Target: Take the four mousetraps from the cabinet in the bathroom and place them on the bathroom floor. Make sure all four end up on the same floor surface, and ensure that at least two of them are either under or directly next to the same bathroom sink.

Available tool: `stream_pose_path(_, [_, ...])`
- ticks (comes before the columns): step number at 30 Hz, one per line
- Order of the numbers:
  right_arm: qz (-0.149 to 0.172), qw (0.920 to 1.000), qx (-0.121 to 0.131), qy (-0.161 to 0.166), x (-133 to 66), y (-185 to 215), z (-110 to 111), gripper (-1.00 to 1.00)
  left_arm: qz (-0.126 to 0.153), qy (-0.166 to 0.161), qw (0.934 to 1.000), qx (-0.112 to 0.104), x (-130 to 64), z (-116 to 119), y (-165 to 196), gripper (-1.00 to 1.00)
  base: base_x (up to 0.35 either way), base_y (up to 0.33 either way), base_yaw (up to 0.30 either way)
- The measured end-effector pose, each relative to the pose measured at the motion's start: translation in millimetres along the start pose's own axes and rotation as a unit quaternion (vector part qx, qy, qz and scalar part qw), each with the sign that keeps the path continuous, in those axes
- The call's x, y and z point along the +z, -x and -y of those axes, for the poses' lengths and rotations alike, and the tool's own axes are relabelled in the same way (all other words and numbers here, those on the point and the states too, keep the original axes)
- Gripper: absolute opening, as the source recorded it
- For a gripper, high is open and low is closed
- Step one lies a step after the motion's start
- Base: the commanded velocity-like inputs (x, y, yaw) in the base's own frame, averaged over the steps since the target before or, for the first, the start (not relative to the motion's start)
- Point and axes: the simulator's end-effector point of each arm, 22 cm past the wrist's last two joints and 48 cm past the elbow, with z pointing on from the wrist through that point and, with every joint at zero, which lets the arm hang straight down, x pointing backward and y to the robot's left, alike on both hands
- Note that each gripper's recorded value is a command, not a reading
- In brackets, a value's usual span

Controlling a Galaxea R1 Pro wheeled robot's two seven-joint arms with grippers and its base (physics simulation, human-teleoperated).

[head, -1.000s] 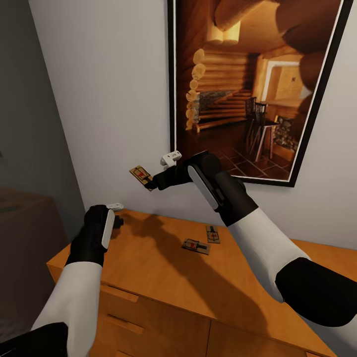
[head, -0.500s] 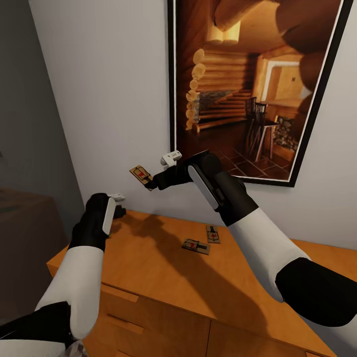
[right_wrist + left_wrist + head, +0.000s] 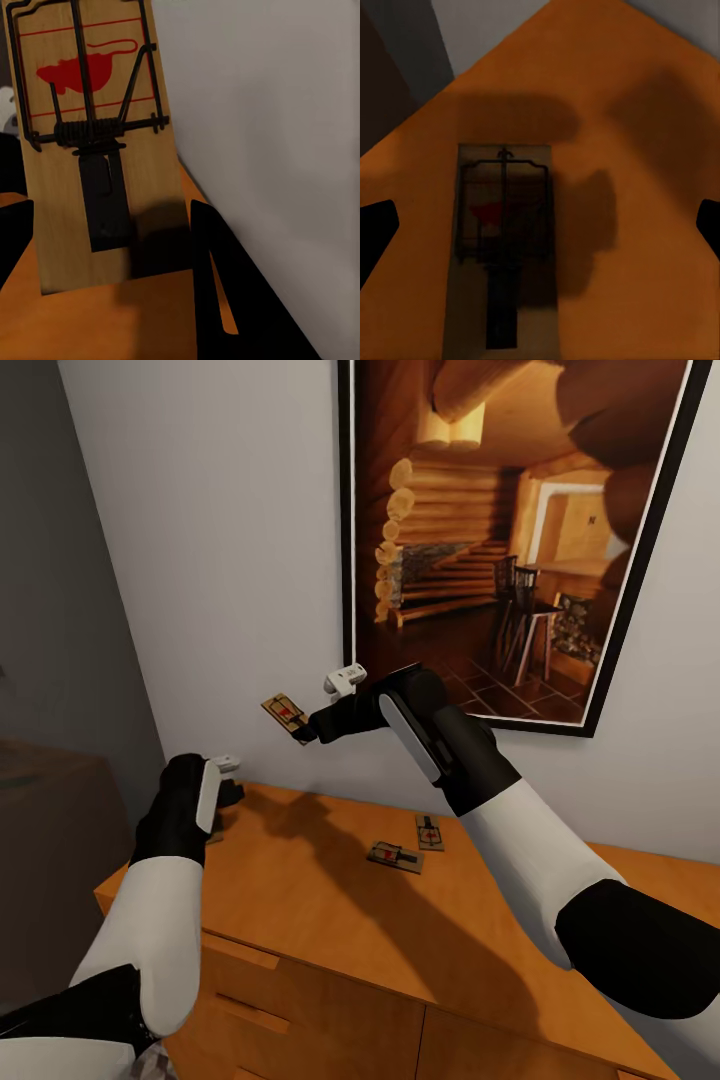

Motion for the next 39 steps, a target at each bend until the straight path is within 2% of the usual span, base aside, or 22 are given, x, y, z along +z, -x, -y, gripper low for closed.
stream_pose_path(5, [0.0,1.0,0.0,0.0,0.1,0,0,-1.0,-0.008,0.002,1.0,0.001,3.3,-1,-5,1.0,0.0,0.0,0.0])
stream_pose_path(15, [0.0,1.0,0.001,0.0,0.1,0,0,-1.0,-0.027,0.003,0.9993,-0.027,10.9,-13,-16,1.0,0.0,0.0,0.0])
stream_pose_path(30, [0.0,1.0,0.001,0.0,0.1,0,0,-1.0,-0.024,0.023,0.9992,-0.022,11.3,-25,-15,1.0,-0.003,0.0,0.0])
stream_pose_path(39, [0.0,1.0,0.0,0.0,0.3,0,0,-1.0,-0.02,0.027,0.9992,-0.022,10.1,-27,-12,1.0,-0.136,-0.036,0.0])
